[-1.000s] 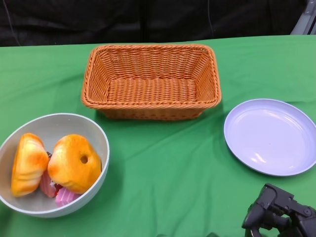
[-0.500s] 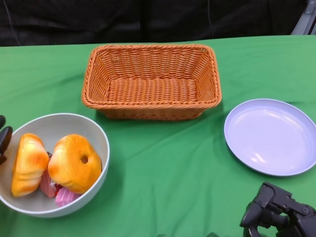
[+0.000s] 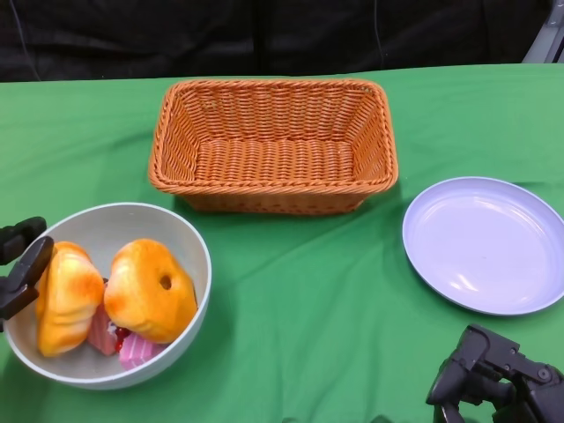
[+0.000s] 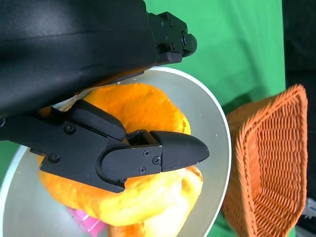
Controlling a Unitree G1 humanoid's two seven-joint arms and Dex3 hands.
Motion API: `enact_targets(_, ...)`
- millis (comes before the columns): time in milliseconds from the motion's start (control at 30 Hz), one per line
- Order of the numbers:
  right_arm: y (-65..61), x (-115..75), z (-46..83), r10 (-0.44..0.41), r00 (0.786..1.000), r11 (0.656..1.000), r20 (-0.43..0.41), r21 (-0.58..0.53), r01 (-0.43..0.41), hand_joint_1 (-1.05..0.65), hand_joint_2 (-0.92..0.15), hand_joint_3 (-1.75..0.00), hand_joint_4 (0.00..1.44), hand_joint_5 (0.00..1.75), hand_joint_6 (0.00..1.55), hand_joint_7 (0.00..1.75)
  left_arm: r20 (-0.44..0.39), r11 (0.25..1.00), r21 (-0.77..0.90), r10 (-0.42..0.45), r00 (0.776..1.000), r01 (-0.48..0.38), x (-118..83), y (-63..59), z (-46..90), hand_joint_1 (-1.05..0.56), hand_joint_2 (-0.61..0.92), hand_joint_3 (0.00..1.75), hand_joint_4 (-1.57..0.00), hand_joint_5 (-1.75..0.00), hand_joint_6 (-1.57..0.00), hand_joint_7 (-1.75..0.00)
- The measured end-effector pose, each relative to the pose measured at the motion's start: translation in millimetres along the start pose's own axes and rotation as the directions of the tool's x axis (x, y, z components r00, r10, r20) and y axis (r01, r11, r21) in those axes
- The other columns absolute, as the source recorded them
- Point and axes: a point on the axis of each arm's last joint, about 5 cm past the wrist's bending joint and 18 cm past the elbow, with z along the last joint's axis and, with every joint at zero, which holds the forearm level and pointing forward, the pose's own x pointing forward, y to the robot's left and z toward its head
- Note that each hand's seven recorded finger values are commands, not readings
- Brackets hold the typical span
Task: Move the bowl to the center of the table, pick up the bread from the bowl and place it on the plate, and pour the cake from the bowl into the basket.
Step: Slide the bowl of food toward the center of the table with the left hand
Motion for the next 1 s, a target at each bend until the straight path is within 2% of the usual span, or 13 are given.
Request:
enact_targets(467, 0.1, 0.5, 0.0, 0.0, 1.0, 1.0, 0.003, -0.001, 0.0, -0.15, -0.41, -1.25, 0.77, 1.75, 0.67, 1.51, -0.022, 0.995, -0.066, -0.07, 0.997, 0.069, -10.2, -23.9, 1.5, -0.78, 0.92, 0.65, -0.06, -0.01, -0.01, 0.0)
enact_targets(733, 1.9, 1.8, -0.6, 0.003, 1.0, 1.0, 0.003, -0.002, -0.003, -0.18, -0.43, -1.2, 0.77, 1.75, 0.68, 1.5, -0.059, 0.99, -0.136, -0.056, 0.997, 0.047, -17.5, -43.0, 1.1, -0.77, 0.92, 0.66, -0.07, -0.01, -0.01, 0.0)
enact_targets(1000, 5.0, 5.9, -1.5, 0.0, 1.0, 1.0, 0.009, -0.004, 0.0, -0.17, -0.43, -1.19, 0.77, 1.75, 0.68, 1.49, -0.094, 0.981, -0.183, -0.081, 0.992, 0.063, -18.8, -58.3, 1.0, -0.75, 0.92, 0.64, -0.08, -0.01, -0.04, -0.01)
